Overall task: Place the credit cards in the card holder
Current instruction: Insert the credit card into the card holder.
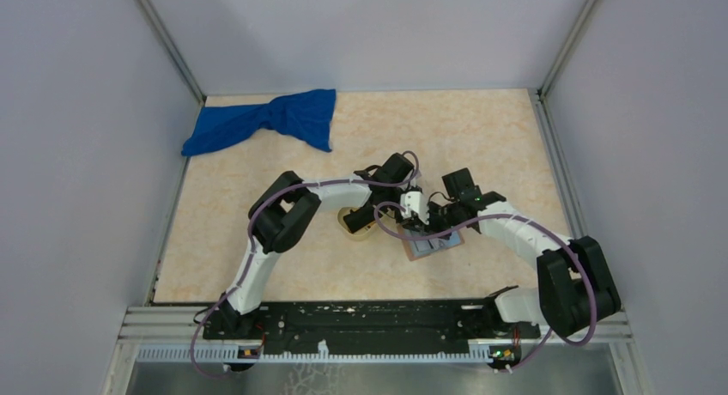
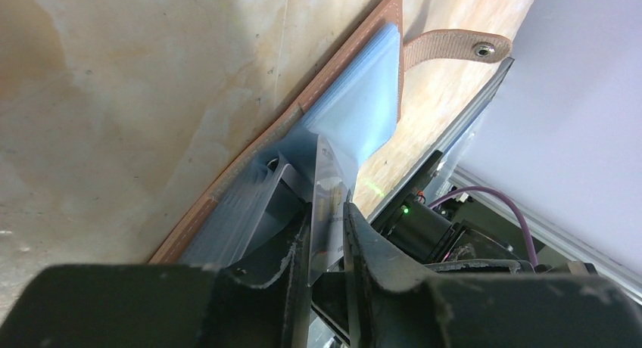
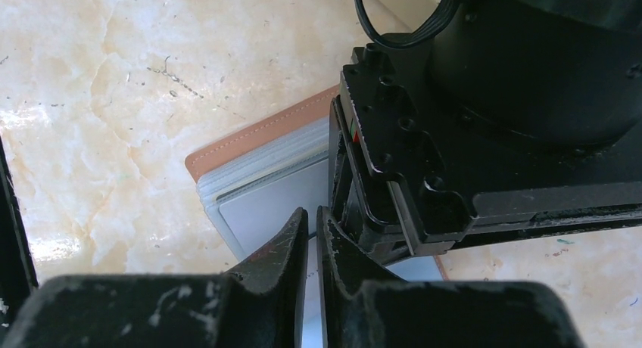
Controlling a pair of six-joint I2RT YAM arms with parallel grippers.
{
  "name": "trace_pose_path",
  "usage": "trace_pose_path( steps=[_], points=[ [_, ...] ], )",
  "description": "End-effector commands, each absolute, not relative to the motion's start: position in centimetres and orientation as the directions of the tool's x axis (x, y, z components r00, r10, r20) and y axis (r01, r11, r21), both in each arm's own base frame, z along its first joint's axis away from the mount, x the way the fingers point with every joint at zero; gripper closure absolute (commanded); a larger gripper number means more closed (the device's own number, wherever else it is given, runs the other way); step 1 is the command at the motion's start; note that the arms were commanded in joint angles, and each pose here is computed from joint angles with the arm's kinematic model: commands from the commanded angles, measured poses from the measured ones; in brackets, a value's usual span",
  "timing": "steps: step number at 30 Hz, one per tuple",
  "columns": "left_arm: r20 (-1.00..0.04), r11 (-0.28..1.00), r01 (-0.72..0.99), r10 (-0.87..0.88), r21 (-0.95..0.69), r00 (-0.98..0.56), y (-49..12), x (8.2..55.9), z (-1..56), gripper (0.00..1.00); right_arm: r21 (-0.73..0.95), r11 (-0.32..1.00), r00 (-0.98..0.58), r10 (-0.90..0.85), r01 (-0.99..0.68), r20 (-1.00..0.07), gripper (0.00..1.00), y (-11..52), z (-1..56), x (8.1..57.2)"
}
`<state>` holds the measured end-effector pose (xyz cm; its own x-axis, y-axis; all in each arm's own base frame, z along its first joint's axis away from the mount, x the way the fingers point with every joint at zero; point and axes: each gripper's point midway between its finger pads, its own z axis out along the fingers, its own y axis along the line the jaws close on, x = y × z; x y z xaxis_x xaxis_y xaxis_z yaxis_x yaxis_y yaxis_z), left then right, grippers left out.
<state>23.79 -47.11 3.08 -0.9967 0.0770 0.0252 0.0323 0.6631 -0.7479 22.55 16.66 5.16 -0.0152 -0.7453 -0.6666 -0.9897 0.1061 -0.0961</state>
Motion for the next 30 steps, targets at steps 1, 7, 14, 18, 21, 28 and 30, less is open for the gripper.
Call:
trace_pose_path(
  steps=[1, 7, 14, 18, 21, 28, 30],
  points=[
    [0.12, 0.839, -0.026, 0.048, -0.543, -0.992, -42.1, 21.9, -4.3, 0.72, -0.174, 0.137, 0.01, -0.757, -0.975, -0.653, 0.91, 16.7, 5.9, 24.7],
    [0.096, 0.84, -0.027, 0.031, -0.542, -0.995, -41.7, 22.2, -3.8, 0.71, -0.176, 0.147, -0.001, -0.771, -0.973, -0.637, 0.92, 16.4, 5.9, 25.0],
    [0.086, 0.839, -0.036, 0.013, -0.543, -0.996, -40.9, 22.1, -3.2, 0.71, -0.178, 0.151, -0.003, -0.772, -0.972, -0.636, 0.92, 16.3, 6.0, 25.0],
    [0.085, 0.839, -0.04, 0.007, -0.543, -0.996, -40.6, 22.1, -3.1, 0.72, -0.175, 0.149, -0.003, -0.77, -0.973, -0.638, 0.93, 16.4, 6.1, 24.9],
    [0.088, 0.838, -0.043, 0.006, -0.544, -0.996, -40.5, 22.1, -3.1, 0.75, -0.174, 0.147, -0.001, -0.767, -0.974, -0.642, 0.93, 16.5, 6.2, 24.9],
    [0.093, 0.827, -0.045, 0.009, -0.561, -0.996, -41.2, 22.5, -3.2, 0.87, -0.165, 0.144, -0.001, -0.756, -0.976, -0.654, 0.92, 16.7, 6.4, 24.7],
    [0.095, 0.825, -0.044, 0.011, -0.563, -0.995, -41.3, 22.5, -3.2, 0.89, -0.145, 0.15, -0.012, -0.733, -0.978, -0.68, 0.89, 17.0, 6.9, 24.5]
  ],
)
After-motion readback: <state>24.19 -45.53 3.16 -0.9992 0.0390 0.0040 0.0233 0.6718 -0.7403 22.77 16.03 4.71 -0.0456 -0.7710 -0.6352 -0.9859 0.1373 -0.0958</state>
